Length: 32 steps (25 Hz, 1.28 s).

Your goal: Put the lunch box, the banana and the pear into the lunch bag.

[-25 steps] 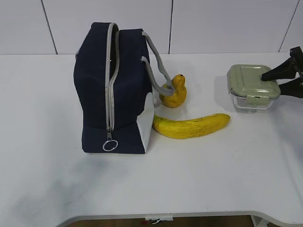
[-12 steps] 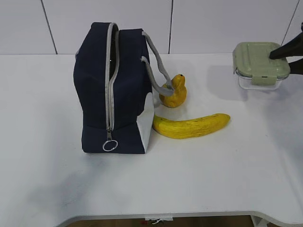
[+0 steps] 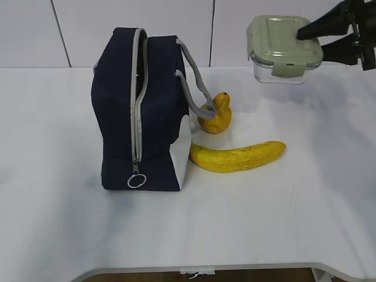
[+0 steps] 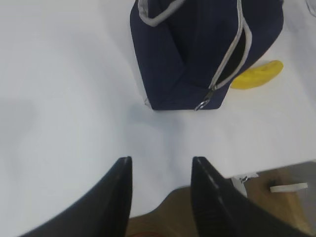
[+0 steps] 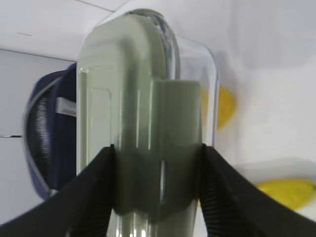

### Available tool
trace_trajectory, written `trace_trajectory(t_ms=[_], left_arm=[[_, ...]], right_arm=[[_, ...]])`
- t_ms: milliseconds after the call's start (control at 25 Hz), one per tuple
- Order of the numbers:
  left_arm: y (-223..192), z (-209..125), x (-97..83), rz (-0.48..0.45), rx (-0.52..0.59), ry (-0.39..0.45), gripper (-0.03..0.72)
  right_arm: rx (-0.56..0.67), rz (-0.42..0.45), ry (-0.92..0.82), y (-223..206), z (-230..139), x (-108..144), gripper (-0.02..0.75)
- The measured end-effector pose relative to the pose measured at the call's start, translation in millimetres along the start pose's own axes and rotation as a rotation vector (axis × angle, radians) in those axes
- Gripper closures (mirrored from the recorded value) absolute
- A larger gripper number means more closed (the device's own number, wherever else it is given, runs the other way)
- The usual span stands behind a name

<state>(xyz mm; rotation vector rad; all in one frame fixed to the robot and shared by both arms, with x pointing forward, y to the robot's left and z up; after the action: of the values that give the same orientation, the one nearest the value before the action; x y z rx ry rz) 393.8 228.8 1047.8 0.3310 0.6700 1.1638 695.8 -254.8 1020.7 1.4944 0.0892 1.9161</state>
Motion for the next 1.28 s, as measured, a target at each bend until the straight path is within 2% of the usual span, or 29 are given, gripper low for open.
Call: trace_trajectory(t_ms=[160,400,800,1120,1280], left_arm=[[-16,29,-1.6,-0.019,0.035,0.016,0.330],[-62,66,-17.7,-0.169,0.117,0.029,0.323],[-150,109,-20.1,-0.348,0.308,0.082,0.323],[-200,124,-17.4,-0.422,0.394,0.109,0.323],[-219,116,-31.7,-0.455,0.439,0.089,0.323]], right_arm=[[0.023,0.071,0.001,-18,-8,26,0.342],[0.093,0.151,0.023,-50,-30,63,0.342],[0.131,0.244,0.103,-71,-44,117,0.342],[0.078,0.240,0.119,-91,-44,134,0.342],[0.049,0.231,0.117,-96,-42,136,0.342]])
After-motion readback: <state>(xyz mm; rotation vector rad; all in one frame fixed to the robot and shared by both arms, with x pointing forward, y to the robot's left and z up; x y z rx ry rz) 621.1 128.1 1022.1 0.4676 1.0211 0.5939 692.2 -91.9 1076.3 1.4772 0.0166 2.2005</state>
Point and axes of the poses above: a point on each arm's last joint axis where the gripper is mounted, y pointing back along that axis away from the gripper, x along the wrist's bending axis when the last joint is at zero, z = x × y, the point moved 10 cm from there along -y, pointing out along that axis toward the gripper, and after that the axes turned 2 degrees about -y, right-handed, at the moved point
